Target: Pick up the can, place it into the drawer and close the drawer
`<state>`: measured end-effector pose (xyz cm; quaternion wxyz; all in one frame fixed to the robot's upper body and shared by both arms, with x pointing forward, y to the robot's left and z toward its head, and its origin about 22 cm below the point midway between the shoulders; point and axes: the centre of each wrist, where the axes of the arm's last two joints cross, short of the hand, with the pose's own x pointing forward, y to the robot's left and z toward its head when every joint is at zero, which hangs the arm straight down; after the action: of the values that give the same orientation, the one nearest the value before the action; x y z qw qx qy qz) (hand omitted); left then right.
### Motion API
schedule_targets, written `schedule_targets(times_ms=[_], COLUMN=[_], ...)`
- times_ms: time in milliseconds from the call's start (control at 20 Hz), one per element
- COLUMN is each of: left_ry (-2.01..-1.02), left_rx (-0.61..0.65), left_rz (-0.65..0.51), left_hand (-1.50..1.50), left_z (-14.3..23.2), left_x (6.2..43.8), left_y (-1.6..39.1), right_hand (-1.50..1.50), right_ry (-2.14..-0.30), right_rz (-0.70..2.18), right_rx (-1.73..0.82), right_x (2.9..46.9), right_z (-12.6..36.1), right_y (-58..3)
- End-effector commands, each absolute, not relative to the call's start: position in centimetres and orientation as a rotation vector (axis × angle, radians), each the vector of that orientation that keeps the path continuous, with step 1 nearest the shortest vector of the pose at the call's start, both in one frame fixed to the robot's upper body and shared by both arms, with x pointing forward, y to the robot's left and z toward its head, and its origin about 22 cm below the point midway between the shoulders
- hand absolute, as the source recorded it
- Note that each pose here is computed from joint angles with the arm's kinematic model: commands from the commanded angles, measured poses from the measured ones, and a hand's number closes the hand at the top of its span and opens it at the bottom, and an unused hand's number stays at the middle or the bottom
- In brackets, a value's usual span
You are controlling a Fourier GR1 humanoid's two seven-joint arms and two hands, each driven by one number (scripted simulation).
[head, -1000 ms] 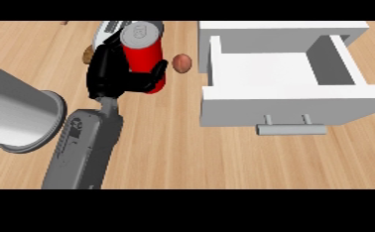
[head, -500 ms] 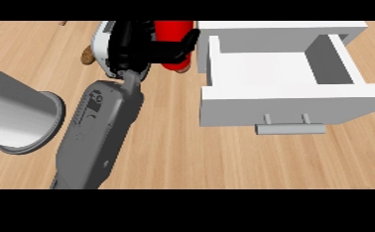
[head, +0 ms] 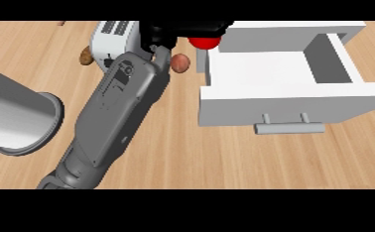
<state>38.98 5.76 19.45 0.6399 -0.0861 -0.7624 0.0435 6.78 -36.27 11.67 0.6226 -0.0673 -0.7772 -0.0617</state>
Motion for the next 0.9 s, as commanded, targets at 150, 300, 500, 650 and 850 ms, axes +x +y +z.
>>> schedule_targets(times_ms=[150,300,500,650,850], left_ry=[-1.724,-1.713,-1.721,-1.705,-1.703], left_rx=[-0.184,-0.209,-0.168,-0.195,-0.153], left_rz=[0.092,0.056,0.067,0.052,0.045], left_hand=[1.5,1.5,1.5,1.5,1.5], left_z=[21.8,22.3,21.3,22.0,21.1], left_x=[41.4,40.1,41.0,41.0,41.9], left_y=[3.2,1.5,0.6,-0.4,-0.6], right_hand=[-1.5,-1.5,-1.5,-1.5,-1.5], right_ry=[-1.788,-1.804,-1.792,-1.799,-1.805], right_rz=[-0.129,-0.149,-0.114,-0.109,-0.105], right_rx=[-0.144,-0.156,-0.135,-0.133,-0.129], right_x=[7.0,8.2,7.5,7.4,8.1], right_z=[12.1,11.4,10.9,10.9,11.9], right_y=[-36.9,-36.2,-35.7,-37.7,-36.2])
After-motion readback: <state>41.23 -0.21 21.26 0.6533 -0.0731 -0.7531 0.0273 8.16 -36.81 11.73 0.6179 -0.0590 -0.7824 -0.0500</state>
